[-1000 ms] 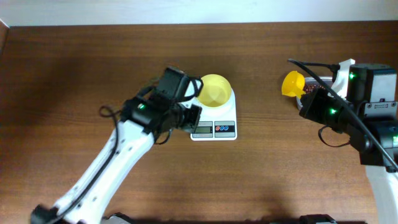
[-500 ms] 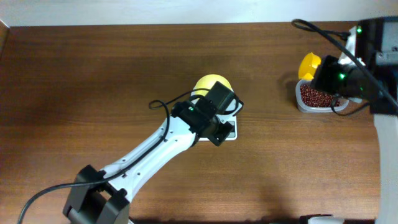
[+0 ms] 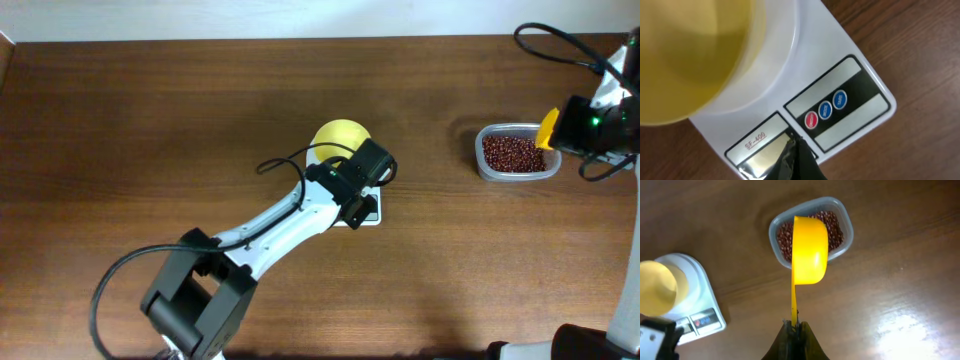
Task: Scoop item into bowl and weigh 50g on scale
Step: 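Lower the scoop into the red beans with the right gripper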
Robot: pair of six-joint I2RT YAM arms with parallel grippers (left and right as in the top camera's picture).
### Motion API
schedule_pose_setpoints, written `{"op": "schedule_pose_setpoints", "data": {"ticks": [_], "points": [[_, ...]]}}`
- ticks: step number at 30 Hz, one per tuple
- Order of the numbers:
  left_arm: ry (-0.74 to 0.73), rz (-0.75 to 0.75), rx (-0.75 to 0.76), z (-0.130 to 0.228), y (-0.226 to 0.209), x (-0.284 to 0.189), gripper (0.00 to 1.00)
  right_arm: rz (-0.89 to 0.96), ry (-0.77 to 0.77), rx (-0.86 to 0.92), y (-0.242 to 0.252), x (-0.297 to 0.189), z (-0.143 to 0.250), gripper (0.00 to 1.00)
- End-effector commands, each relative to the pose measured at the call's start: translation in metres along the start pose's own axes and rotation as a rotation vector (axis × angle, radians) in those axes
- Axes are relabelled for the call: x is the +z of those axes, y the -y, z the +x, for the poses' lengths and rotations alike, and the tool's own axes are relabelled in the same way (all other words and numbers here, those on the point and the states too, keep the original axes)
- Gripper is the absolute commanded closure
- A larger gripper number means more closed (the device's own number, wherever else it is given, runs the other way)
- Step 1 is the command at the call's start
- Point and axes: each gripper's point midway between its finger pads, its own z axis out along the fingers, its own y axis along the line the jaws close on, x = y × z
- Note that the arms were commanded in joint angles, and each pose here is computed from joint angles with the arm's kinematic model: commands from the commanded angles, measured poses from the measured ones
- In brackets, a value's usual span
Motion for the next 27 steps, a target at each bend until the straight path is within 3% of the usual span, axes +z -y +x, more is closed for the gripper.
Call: {"op": "schedule_pose_setpoints", "data": {"ticks": [1, 3, 13, 18, 27], "points": [[-0.025, -0.004, -0.001, 0.004, 0.003, 0.013, 1.0, 0.014, 0.007, -0.043, 0.004, -0.005, 0.0, 0.96], [-0.018, 0.072, 0.03, 0.002, 0.016, 0.013, 1.0, 0.013, 0.011, -0.043, 0.004, -0.005, -0.001, 0.96], [-0.058, 0.062, 0.037, 0.01, 0.018, 0.035, 1.0, 0.035, -0.01, -0.088, 0.008, 0.001, 0.003, 0.96], [-0.059, 0.01, 0.038, 0.01, 0.009, 0.035, 1.0, 0.041, -0.063, -0.088, 0.01, 0.021, 0.013, 0.96], [-0.055, 0.048, 0.037, 0.009, 0.016, 0.035, 1.0, 0.046, -0.132, -0.147, 0.009, 0.063, 0.005, 0.96]]}}
